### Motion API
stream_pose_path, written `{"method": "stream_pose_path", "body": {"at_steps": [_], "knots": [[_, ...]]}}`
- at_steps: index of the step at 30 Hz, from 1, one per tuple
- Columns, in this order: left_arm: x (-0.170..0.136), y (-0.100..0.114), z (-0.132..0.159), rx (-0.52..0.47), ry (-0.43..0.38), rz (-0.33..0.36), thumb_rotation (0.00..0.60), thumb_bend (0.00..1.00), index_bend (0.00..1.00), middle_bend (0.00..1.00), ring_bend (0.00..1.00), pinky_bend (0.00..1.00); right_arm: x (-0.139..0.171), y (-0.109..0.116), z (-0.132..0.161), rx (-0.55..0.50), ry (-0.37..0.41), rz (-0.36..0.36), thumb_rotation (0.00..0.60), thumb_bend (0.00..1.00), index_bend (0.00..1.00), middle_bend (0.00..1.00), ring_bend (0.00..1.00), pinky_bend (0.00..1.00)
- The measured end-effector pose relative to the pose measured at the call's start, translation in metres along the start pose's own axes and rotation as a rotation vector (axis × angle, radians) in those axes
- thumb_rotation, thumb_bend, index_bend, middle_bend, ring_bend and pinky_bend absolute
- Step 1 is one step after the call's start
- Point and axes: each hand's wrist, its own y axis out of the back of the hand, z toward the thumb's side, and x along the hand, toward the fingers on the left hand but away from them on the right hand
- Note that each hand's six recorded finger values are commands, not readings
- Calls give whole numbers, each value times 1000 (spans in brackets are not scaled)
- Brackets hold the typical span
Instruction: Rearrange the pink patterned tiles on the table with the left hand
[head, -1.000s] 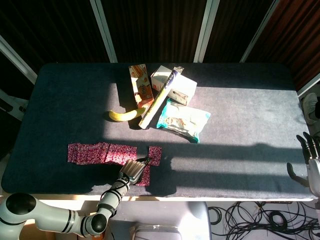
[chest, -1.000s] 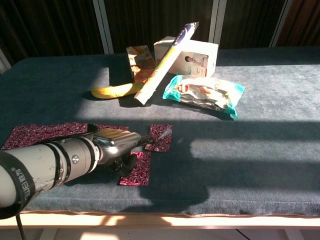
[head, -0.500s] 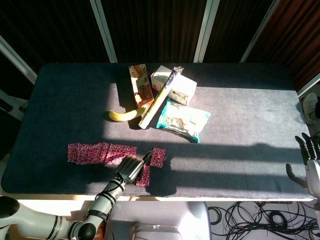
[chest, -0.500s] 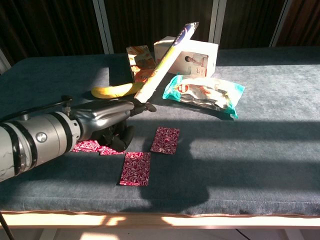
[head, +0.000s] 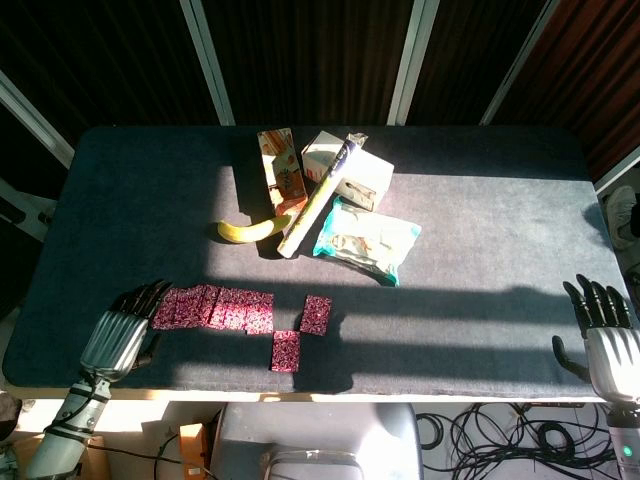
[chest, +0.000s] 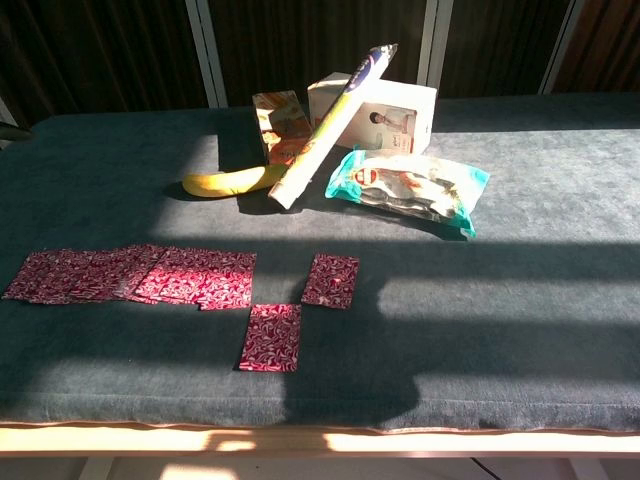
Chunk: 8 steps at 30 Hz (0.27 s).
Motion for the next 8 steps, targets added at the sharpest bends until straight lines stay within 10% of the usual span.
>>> {"method": "stream_pose_path", "body": {"at_steps": [8], "knots": [[-44, -11, -49, -26, 56, 64, 600, 406, 0, 0, 0, 0, -3, -10, 11, 26, 12, 16, 600, 359, 0, 0, 0, 36]]}}
